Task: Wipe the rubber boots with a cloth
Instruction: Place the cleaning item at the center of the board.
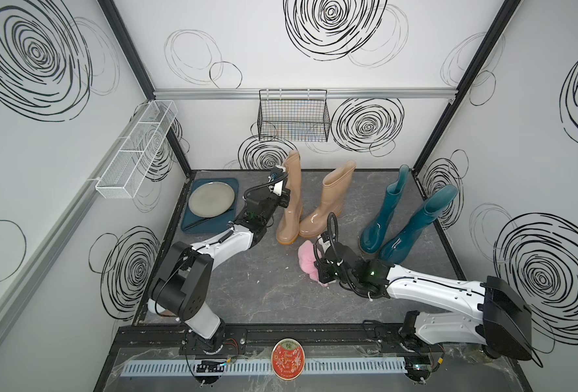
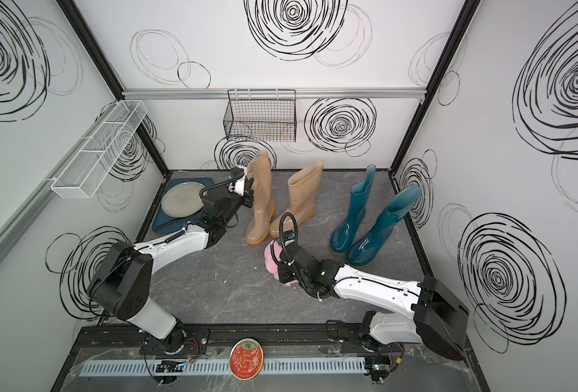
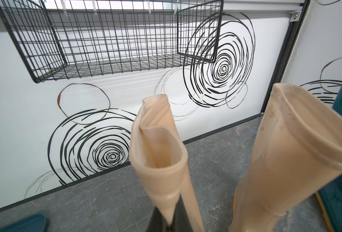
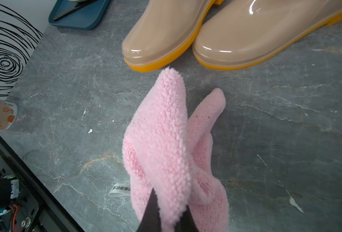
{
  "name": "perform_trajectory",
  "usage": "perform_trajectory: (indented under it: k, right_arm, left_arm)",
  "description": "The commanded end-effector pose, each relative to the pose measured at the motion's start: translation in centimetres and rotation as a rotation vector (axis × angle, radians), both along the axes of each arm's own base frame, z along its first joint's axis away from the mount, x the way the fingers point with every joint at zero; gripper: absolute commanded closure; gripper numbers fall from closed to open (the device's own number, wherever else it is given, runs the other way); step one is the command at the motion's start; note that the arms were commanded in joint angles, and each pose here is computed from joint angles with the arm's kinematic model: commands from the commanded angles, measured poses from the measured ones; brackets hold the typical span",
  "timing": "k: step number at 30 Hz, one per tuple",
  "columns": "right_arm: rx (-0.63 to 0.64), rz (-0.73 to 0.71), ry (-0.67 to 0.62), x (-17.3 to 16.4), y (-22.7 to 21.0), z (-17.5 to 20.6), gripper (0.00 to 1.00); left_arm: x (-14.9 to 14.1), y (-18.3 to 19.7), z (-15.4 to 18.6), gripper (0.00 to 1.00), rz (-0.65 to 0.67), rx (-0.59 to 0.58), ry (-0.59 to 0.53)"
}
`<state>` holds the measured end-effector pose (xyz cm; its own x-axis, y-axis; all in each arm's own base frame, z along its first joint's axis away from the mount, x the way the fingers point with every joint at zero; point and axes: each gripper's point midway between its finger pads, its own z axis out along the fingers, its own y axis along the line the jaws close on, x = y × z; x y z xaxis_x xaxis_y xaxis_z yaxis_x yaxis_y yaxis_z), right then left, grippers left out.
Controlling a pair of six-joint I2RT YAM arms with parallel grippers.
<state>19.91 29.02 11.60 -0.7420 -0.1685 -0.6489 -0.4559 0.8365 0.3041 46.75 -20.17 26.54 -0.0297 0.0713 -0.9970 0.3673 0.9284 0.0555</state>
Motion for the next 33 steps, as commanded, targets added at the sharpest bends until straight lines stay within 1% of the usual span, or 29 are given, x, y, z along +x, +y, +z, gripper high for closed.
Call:
perform_trajectory:
  k: [1,5,7,8,14,18,20,23,26,29,33]
  right_arm:
    - [0.019,0.020,-0.003,0.0,0.6,0.9,1.00]
    - [0.011,0.030,-0.002,-0.2,0.4,0.9,1.00]
    - [0.004,0.037,0.006,-0.4,0.3,0.6,1.00]
    - [-0.004,0.042,0.010,-0.5,0.2,0.3,1.00]
    - [-0.020,0.050,0.049,-1.0,0.4,-1.4,1.00]
    - [-0.018,0.058,0.044,-1.0,1.0,-1.6,1.00]
    - [-0.029,0.061,0.047,-0.9,1.1,-2.0,1.00]
    - [-0.052,0.059,0.056,-0.9,1.3,-2.8,1.00]
    - [-0.055,0.057,0.055,-0.9,1.3,-3.3,1.00]
    - [-0.074,0.049,0.060,-0.8,1.1,-4.3,1.00]
    - [-0.112,0.035,0.075,-0.7,0.9,-5.3,1.00]
  left_arm:
    - [0.1,1.1,8.8,1.00,0.002,-0.076,-0.224]
    - [0.1,1.5,11.0,1.00,0.009,-0.054,-0.256]
    - [0.3,2.2,11.9,1.00,-0.002,-0.109,-0.239]
    - [0.2,2.2,11.8,1.00,-0.017,-0.126,-0.232]
    - [0.2,1.9,7.5,1.00,-0.012,-0.118,-0.179]
    - [1.5,2.0,5.3,1.00,0.004,-0.093,-0.146]
    - [2.0,2.3,4.5,1.00,0.005,-0.104,-0.127]
    - [2.0,2.3,4.2,1.00,-0.001,-0.135,-0.127]
    - [1.9,1.8,4.7,1.00,-0.024,-0.173,-0.127]
    - [1.5,0.7,4.3,1.00,-0.034,-0.135,-0.125]
    - [1.2,0.6,1.8,1.00,-0.022,-0.101,-0.088]
